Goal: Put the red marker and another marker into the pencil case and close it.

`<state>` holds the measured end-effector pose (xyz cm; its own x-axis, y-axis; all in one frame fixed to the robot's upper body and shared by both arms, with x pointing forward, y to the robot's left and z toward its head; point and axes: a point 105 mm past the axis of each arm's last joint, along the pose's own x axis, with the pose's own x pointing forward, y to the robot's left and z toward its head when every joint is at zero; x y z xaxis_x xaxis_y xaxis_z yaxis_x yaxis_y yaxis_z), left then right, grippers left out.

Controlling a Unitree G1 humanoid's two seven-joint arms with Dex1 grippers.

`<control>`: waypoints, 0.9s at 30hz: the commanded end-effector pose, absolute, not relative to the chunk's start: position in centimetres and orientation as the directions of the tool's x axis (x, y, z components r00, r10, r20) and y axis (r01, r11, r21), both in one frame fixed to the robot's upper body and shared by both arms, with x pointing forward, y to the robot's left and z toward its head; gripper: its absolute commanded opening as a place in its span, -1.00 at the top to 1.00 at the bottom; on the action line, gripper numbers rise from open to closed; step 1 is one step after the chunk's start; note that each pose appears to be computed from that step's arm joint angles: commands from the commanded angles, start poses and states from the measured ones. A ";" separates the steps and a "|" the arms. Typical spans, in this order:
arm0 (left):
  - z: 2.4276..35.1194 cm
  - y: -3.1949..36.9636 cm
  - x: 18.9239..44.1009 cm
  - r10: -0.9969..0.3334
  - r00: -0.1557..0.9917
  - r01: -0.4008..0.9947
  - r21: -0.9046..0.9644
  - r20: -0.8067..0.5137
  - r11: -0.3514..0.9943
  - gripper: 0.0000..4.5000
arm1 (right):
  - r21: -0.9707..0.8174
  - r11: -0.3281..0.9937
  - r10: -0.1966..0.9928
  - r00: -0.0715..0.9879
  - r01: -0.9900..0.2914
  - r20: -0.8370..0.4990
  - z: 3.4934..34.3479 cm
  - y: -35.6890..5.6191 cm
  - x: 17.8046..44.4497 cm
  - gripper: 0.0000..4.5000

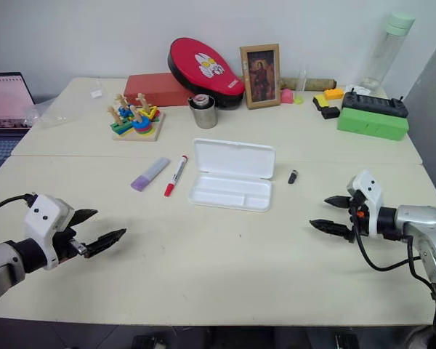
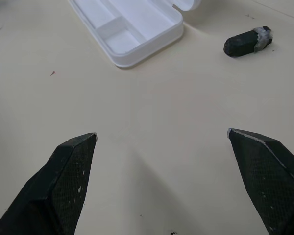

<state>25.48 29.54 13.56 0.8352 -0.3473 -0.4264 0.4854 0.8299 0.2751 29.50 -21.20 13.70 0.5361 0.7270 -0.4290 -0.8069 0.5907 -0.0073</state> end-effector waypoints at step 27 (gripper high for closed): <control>14.6 29.7 26.1 -0.344 0.843 0.486 0.314 -0.414 0.816 -1.00 | -0.004 0.562 0.752 0.512 -0.827 -0.415 14.1 -20.6 29.1 -0.99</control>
